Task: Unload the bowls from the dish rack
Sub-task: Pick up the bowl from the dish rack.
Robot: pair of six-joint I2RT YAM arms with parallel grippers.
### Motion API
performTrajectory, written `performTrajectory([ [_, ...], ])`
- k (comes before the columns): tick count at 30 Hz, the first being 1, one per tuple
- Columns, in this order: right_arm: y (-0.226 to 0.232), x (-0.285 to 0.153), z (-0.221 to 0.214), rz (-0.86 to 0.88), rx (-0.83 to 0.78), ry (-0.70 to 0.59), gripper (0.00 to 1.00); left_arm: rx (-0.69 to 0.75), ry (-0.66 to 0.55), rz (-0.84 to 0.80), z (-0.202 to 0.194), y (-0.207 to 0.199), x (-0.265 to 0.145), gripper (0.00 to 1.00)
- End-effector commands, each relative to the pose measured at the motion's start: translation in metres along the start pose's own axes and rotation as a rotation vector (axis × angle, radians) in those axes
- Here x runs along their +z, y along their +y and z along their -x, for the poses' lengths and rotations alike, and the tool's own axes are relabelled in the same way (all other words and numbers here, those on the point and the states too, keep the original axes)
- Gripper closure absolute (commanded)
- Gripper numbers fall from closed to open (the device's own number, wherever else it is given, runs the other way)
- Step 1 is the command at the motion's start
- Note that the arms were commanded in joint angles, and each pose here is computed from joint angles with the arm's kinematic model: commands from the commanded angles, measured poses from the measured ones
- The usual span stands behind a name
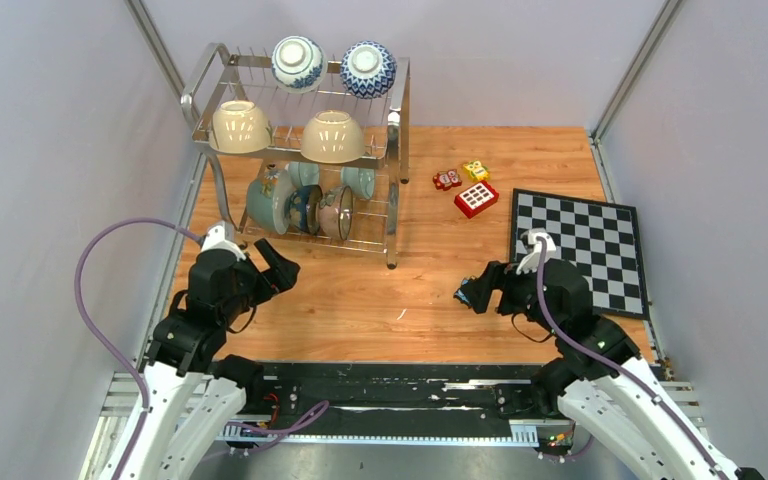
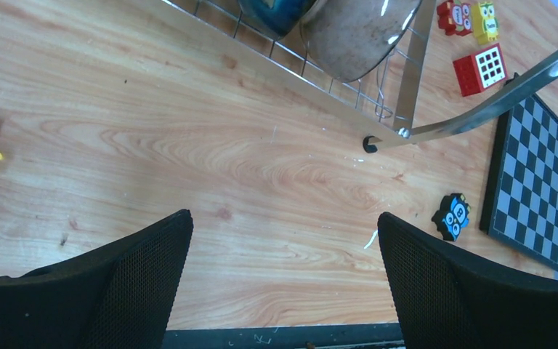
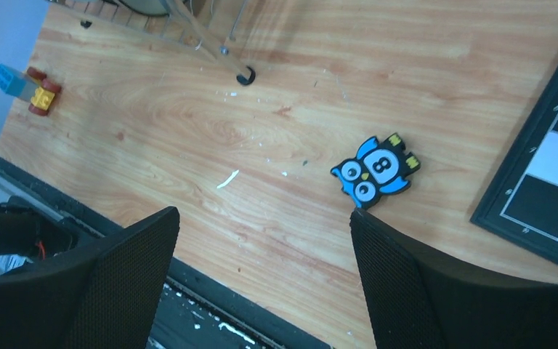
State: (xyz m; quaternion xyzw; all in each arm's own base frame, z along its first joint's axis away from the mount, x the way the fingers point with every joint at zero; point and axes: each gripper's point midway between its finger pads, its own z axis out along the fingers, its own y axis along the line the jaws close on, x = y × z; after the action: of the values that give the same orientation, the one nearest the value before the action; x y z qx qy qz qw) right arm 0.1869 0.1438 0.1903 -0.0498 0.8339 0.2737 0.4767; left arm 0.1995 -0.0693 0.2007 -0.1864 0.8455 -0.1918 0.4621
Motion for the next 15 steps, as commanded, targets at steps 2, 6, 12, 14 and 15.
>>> performTrajectory([
  [2, 0.017, 0.007, -0.015, 0.112, 0.063, 0.035, 0.13, -0.036, -0.027, -0.041, 0.002, -0.007, 0.004, 0.02],
  [6, 0.032, 0.012, -0.020, 0.188, 0.076, 0.067, 0.18, 0.017, 0.001, -0.062, -0.003, -0.009, 0.005, 0.05],
  [12, 0.045, 0.026, -0.020, 0.199, 0.063, 0.082, 0.19, -0.053, 0.033, -0.248, -0.013, -0.041, 0.009, 0.10],
  [14, 0.049, 0.031, -0.020, 0.206, 0.076, 0.079, 0.19, -0.125, 0.029, -0.333, -0.013, -0.057, 0.008, 0.14],
  [15, 0.052, 0.033, -0.019, 0.214, 0.077, 0.077, 0.19, -0.158, 0.005, -0.384, -0.010, -0.066, 0.003, 0.15],
])
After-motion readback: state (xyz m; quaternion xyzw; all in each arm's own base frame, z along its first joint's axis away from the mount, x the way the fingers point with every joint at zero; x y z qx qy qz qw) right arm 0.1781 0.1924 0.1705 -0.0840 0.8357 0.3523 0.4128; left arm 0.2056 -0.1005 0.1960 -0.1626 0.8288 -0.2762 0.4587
